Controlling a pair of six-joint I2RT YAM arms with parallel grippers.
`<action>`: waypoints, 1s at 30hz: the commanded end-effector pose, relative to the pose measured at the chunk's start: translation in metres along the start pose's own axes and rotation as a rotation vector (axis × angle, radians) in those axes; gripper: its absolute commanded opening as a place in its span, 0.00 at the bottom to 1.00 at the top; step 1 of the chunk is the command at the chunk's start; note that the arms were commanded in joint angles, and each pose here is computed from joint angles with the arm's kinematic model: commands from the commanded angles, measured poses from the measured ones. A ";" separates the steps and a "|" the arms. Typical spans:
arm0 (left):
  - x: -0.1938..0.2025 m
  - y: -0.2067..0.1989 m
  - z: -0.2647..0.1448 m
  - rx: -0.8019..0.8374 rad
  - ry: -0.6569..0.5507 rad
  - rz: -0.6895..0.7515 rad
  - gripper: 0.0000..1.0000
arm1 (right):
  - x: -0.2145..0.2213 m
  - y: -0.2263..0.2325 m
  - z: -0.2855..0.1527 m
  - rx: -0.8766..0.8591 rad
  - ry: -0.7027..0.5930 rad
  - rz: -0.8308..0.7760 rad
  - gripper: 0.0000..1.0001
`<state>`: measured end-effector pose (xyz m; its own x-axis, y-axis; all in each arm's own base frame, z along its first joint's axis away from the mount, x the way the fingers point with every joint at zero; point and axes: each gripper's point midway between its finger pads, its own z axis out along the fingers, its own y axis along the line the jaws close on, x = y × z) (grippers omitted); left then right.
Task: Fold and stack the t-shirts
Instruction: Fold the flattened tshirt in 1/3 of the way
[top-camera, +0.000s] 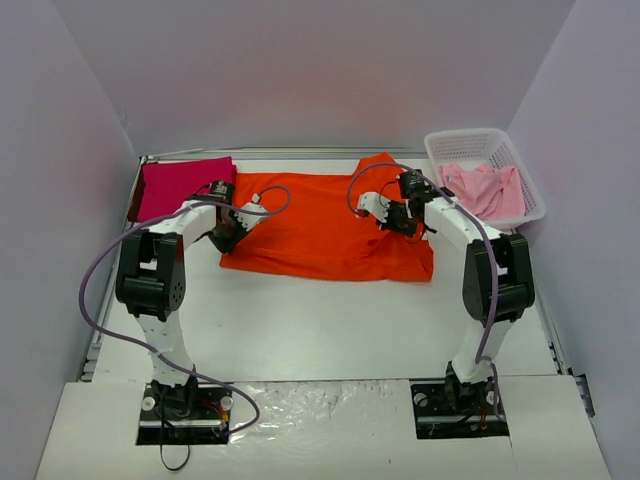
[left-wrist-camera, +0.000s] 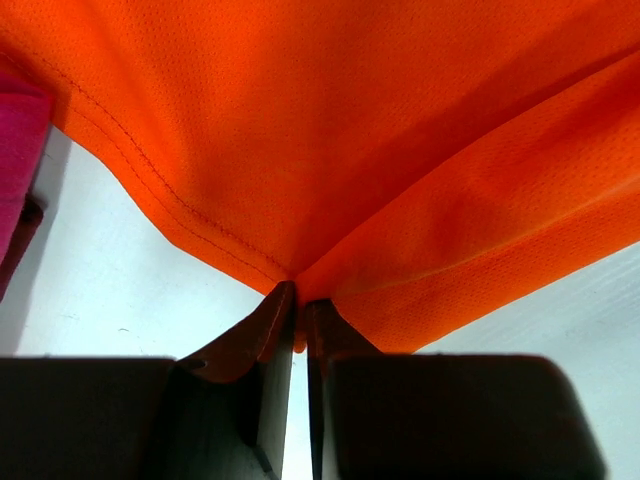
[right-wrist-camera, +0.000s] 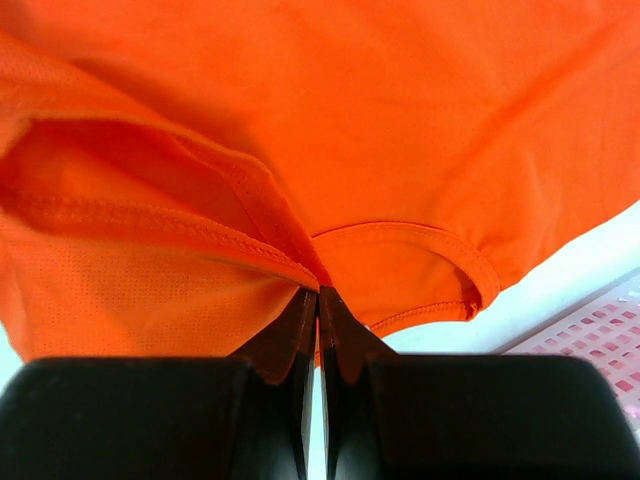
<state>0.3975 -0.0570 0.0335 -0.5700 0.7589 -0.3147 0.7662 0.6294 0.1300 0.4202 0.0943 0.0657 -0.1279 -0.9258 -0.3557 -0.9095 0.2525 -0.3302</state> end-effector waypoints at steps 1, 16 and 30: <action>-0.007 0.016 -0.009 -0.042 -0.009 0.013 0.08 | 0.001 -0.013 0.000 0.018 0.008 0.004 0.00; -0.012 0.024 -0.024 -0.084 -0.017 0.011 0.31 | 0.007 -0.019 0.020 0.004 0.020 0.033 0.00; -0.020 0.047 -0.077 -0.243 -0.107 -0.056 0.34 | 0.006 -0.038 0.024 0.071 0.018 0.082 0.00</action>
<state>0.4156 -0.0395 0.0759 -0.5712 0.7432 -0.3483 0.7031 0.6620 0.2595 0.4495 0.0912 0.0490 -0.1828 -0.9137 -0.3630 -0.8880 0.3119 -0.3379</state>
